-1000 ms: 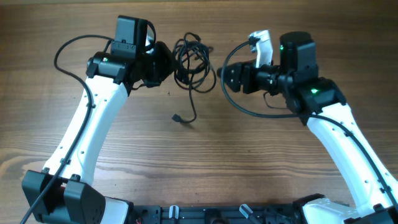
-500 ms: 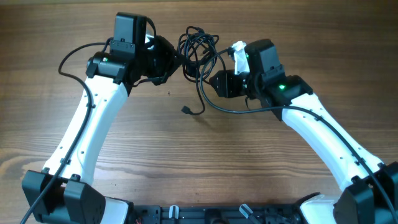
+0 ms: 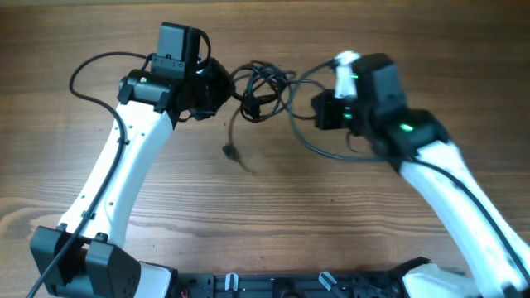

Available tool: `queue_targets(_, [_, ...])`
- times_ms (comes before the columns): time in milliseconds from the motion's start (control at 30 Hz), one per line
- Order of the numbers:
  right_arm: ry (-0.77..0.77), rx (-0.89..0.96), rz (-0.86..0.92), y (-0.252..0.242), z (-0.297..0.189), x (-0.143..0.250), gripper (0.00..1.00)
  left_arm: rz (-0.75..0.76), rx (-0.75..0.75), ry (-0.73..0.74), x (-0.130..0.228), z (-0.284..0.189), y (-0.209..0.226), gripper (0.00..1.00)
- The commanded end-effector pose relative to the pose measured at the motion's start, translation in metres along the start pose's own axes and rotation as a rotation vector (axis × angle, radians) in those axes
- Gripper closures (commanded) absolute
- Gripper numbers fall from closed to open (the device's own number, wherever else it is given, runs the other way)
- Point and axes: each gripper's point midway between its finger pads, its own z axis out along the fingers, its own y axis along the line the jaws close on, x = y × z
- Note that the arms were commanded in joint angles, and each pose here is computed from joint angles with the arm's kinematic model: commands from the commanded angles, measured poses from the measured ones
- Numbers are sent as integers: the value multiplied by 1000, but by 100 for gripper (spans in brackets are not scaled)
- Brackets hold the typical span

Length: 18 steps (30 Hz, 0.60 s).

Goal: Untangle cables

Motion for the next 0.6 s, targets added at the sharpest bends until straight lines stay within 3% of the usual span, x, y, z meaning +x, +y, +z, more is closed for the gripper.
queue_targets(0, [-98,37,19,-20,-54,-15,96,65,-205,-240,-47,-10,39,96])
queue_targets(200, [-21,-70,151,-37,-77,0,96,78,-226,-257,-50,-11,42,96])
queue_targets(300, [9,-215,249,-36,-78,-5,96,99,-241,-234,-46,-11,46,96])
queue_targets(467, [190,-273,206,-12,-32,22,96,468,-43,25,3,0,12,96])
queue_targets(500, [235,-245,196,-10,-20,32,96,537,-9,70,15,1,8,91])
queue_targets(567, [302,-182,186,-11,-1,48,96,597,0,116,29,1,7,69])
